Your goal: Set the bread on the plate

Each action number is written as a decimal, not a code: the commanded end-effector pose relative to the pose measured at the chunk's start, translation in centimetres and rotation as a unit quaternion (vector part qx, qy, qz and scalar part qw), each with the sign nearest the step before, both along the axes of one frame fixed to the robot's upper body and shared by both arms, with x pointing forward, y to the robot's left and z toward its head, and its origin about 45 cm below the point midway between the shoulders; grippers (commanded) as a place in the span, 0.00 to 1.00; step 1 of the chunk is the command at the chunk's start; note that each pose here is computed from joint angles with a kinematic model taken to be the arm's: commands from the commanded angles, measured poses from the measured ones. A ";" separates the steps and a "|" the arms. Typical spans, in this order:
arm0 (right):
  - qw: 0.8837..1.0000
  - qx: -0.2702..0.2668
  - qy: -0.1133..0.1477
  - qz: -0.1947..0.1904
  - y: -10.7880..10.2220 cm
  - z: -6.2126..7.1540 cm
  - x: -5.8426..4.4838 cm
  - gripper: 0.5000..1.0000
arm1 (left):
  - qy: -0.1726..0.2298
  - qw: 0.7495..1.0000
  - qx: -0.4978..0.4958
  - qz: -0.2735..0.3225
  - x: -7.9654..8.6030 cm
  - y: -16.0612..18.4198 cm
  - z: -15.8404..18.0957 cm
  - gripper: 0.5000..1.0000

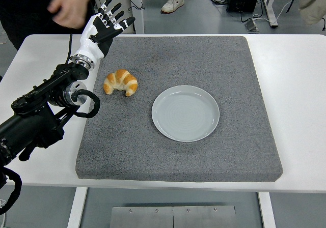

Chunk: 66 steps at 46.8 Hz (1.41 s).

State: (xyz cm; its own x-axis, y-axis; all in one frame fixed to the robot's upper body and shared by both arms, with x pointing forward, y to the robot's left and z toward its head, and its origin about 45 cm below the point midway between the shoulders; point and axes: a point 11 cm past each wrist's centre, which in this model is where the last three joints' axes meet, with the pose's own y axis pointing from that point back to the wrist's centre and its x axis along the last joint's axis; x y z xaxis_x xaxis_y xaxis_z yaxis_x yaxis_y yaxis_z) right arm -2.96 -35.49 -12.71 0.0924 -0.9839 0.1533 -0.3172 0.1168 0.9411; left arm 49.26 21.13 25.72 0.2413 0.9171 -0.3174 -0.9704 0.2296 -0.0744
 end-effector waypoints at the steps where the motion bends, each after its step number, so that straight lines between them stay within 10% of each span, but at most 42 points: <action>1: 1.000 0.000 0.000 0.000 0.0 0.0 0.0 1.00 | 0.000 1.000 0.001 0.000 0.0 0.0 0.0 0.92; 66: 1.000 -0.001 -0.001 0.000 -0.1 0.0 0.1 1.00 | -0.002 1.000 0.005 -0.002 0.2 0.1 0.6 0.90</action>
